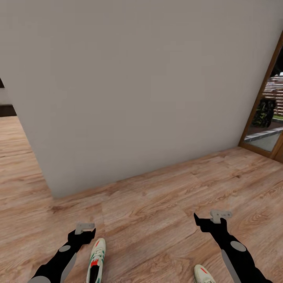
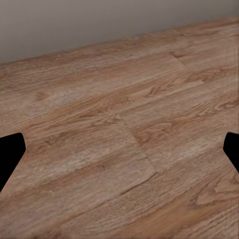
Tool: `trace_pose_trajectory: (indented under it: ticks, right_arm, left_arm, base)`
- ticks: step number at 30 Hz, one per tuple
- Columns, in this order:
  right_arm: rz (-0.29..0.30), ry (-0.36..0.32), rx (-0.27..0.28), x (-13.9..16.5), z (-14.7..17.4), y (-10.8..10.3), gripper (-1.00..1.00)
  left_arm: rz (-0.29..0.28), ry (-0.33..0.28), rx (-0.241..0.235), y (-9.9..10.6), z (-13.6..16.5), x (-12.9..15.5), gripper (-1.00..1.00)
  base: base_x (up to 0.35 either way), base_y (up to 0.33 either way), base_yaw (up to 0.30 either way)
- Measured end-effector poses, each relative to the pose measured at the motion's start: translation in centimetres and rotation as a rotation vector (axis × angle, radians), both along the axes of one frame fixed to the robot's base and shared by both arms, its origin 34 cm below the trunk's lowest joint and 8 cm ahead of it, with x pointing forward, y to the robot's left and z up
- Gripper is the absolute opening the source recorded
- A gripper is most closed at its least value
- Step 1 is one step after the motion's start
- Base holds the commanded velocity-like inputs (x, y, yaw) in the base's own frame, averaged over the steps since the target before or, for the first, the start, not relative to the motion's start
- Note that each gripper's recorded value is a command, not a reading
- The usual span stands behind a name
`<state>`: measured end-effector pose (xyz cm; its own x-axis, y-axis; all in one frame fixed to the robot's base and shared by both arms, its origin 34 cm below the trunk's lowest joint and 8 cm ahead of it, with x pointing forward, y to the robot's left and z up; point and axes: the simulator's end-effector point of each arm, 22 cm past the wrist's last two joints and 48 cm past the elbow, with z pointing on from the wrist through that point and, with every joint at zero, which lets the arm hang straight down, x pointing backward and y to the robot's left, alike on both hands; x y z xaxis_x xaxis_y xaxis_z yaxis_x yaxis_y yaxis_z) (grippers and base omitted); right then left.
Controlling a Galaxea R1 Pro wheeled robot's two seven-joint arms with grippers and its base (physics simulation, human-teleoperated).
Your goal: Pick up the two gym shoes and the two sandals from the corridor floor and place them onto the hallstand (shoe rack) in the corridor, making sure they are on the rack and not on the floor. Arrange them so the two gym shoes are next to each other and the two sandals are next to each other.
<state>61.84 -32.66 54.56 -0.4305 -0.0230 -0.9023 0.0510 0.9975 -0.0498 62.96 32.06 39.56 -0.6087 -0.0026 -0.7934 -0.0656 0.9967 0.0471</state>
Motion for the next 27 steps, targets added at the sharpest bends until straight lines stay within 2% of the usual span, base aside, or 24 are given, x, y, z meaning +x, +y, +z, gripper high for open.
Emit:
trace_pose_trajectory:
  ticks: [27]
  right_arm:
    - [0.000,-0.003,0.000,-1.5,-5.9,0.0,1.00]
  left_arm:
    - [0.001,-0.001,0.000,0.0,-6.0,-1.6,1.00]
  base:
    - [0.000,0.000,0.000]
